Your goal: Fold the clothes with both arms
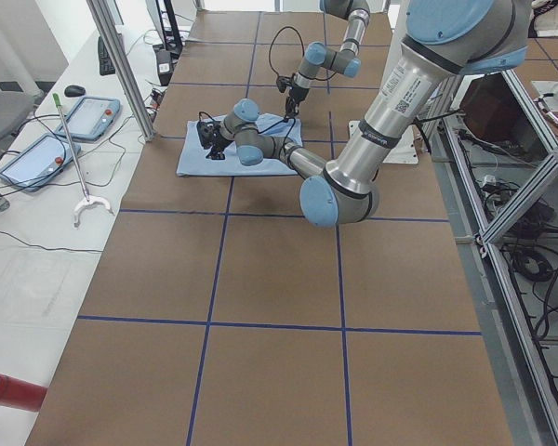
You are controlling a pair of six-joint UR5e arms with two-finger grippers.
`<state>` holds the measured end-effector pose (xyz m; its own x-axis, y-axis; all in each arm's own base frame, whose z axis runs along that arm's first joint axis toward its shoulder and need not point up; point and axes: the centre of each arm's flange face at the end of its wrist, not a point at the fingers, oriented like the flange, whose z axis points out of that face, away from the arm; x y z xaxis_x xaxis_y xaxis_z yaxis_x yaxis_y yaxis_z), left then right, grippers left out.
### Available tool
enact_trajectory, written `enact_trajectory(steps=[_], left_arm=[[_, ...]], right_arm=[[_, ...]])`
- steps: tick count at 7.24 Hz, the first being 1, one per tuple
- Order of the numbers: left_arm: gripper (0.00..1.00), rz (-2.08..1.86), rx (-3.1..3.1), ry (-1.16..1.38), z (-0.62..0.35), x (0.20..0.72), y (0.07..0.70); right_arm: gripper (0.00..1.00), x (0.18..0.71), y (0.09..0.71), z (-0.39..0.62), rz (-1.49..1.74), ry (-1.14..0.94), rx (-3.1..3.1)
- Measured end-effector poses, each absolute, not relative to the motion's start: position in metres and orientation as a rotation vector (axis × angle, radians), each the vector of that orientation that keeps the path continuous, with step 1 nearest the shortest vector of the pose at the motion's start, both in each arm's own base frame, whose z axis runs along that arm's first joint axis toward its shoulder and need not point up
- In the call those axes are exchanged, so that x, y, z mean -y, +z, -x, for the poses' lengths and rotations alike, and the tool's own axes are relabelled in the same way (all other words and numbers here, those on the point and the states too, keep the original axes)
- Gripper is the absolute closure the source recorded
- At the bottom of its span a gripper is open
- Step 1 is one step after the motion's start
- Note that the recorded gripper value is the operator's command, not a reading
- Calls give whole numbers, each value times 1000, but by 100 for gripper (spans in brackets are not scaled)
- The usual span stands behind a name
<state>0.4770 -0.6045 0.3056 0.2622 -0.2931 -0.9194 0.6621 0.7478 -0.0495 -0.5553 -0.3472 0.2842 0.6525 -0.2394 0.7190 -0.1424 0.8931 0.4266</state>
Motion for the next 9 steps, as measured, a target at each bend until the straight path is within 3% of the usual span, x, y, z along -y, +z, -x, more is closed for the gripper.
enact_trajectory(steps=[3, 4, 5, 9], left_arm=[[57, -378, -1133, -663, -480, 601, 307], [57, -379, -1132, -662, -481, 601, 307], [57, -378, -1132, -662, -481, 601, 307], [57, -372, -1125, -659, -484, 598, 312]], right_arm=[[100, 328, 290, 528, -471, -50, 889], [59, 319, 291, 530, -454, -37, 897], [36, 314, 291, 532, -443, -28, 905], [31, 311, 283, 532, -428, -4, 927]])
